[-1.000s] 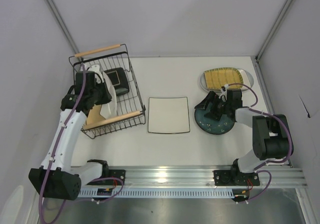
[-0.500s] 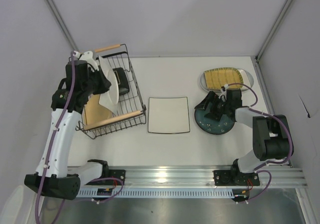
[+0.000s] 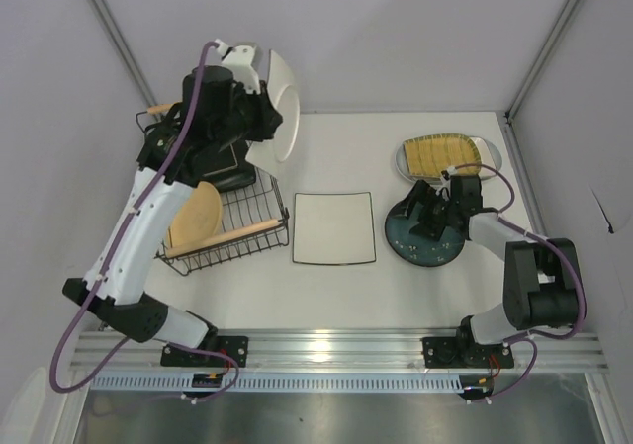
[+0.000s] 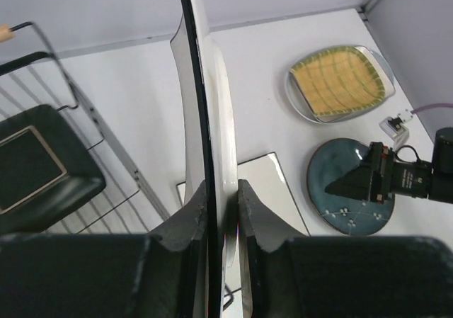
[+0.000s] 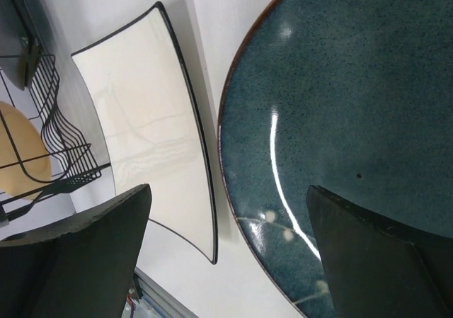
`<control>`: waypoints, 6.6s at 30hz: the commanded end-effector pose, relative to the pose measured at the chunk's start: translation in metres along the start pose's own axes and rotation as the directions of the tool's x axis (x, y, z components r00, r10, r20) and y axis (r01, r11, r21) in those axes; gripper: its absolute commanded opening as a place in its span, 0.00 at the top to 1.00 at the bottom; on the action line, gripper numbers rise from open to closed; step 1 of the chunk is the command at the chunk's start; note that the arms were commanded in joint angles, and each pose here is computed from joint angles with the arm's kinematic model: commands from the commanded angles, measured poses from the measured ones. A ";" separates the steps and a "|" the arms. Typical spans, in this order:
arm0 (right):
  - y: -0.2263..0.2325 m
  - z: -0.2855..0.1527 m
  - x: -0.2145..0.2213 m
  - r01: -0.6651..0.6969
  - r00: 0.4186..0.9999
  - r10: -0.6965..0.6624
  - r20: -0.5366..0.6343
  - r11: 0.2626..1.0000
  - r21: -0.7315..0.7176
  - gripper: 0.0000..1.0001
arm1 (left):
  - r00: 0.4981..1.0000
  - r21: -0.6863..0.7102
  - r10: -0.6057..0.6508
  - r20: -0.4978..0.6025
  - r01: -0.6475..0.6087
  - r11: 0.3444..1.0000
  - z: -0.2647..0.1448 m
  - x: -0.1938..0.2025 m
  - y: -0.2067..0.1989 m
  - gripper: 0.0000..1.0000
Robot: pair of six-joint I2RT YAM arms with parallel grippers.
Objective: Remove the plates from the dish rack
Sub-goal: Place the plate on the table, then grab a plate with the right arm
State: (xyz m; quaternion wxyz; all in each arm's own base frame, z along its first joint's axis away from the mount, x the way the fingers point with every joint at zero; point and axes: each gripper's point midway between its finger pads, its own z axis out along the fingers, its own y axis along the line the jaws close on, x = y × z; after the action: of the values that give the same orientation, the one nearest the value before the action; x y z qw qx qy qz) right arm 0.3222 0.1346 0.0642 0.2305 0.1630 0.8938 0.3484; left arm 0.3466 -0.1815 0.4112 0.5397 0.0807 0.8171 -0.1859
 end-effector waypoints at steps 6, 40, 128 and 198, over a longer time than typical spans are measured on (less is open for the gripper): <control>0.012 -0.027 -0.030 0.034 0.993 -0.034 0.115 0.999 0.002 0.00 | 0.970 0.266 -0.009 0.244 -0.058 0.962 -0.018 -0.081 -0.094 1.00; -0.023 -0.087 -0.064 -0.086 0.952 0.045 0.302 0.989 0.121 0.00 | 0.838 -0.368 0.476 -0.267 -0.545 0.754 0.122 0.199 -0.136 1.00; -0.042 -0.093 -0.060 -0.092 0.947 0.010 0.320 0.966 0.241 0.00 | 0.773 0.027 0.430 -0.467 -0.473 0.880 0.074 0.363 -0.192 0.00; -0.094 -0.155 -0.037 -0.377 0.780 0.382 0.496 0.919 -0.114 1.00 | 0.996 -0.019 -0.012 -0.091 0.011 1.000 -0.003 0.200 -0.026 0.00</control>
State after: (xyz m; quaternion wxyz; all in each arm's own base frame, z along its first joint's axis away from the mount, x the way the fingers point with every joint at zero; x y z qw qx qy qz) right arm 0.2426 -0.0474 0.0581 0.3474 0.4847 0.7634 0.2482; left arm 0.2538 -0.2224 0.2236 0.4872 0.0820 0.8527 -0.1700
